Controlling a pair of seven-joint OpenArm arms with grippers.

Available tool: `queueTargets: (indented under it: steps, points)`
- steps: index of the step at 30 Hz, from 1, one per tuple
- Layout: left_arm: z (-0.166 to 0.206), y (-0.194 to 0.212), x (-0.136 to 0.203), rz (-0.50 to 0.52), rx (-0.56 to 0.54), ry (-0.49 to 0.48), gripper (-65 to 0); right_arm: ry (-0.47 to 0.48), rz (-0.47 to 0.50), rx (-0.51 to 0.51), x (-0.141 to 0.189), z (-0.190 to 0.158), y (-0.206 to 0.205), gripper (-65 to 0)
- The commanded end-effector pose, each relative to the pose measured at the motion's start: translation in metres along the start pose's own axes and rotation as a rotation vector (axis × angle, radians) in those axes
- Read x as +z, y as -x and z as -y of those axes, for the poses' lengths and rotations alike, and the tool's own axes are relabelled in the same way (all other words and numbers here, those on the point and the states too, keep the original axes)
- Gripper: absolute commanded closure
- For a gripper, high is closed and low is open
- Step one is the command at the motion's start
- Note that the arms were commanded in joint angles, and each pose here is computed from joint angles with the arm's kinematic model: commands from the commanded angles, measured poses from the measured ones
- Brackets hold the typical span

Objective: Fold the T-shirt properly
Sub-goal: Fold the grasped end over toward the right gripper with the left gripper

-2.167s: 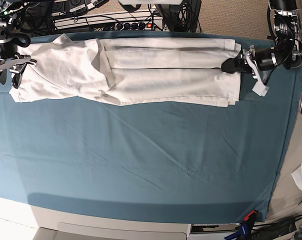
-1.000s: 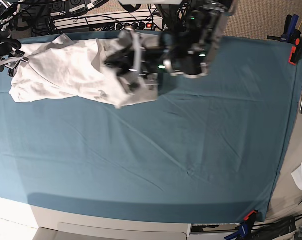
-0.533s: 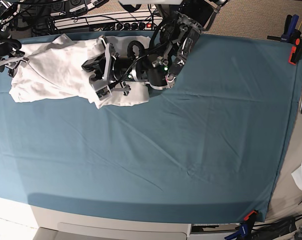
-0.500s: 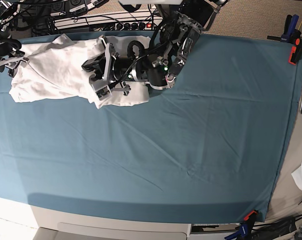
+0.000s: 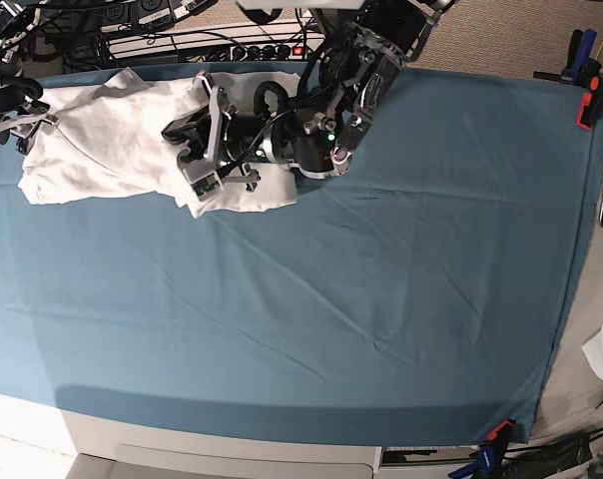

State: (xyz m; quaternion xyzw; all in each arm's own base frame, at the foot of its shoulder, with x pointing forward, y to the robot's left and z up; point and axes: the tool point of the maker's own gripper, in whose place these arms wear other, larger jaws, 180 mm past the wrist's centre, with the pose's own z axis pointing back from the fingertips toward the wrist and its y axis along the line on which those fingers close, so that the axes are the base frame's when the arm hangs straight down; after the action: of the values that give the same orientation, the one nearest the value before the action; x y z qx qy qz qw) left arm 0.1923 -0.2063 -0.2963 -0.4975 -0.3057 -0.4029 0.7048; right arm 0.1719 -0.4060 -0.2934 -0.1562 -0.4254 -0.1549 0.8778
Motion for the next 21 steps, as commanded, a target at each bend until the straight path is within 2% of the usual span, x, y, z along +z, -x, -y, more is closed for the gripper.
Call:
queueTargets:
  steps: [1, 8, 12, 14, 21]
  points:
    - [0.013, -0.028, -0.001, 0.094, -0.011, 0.050, 0.0, 0.002, 0.053, 0.011, 0.003, 0.003, -0.016, -28.8]
    - [0.025, -0.034, 0.000, 0.127, -0.045, 0.117, -1.0, 0.002, 0.053, 0.011, 0.003, 0.003, -0.016, -28.8]
    - [0.025, -0.034, 0.000, 0.128, -0.049, 0.119, -21.2, 0.002, 0.053, 0.011, 0.003, 0.003, -0.016, -28.8]
    - [0.025, -0.035, 0.000, 0.135, -0.048, 0.119, -26.7, 0.002, 0.053, 0.011, 0.003, 0.003, -0.016, -28.8]
    - [0.025, -0.038, 0.001, 0.145, -0.048, 0.117, -27.3, 0.002, 0.055, 0.011, 0.003, 0.003, -0.016, -28.8]
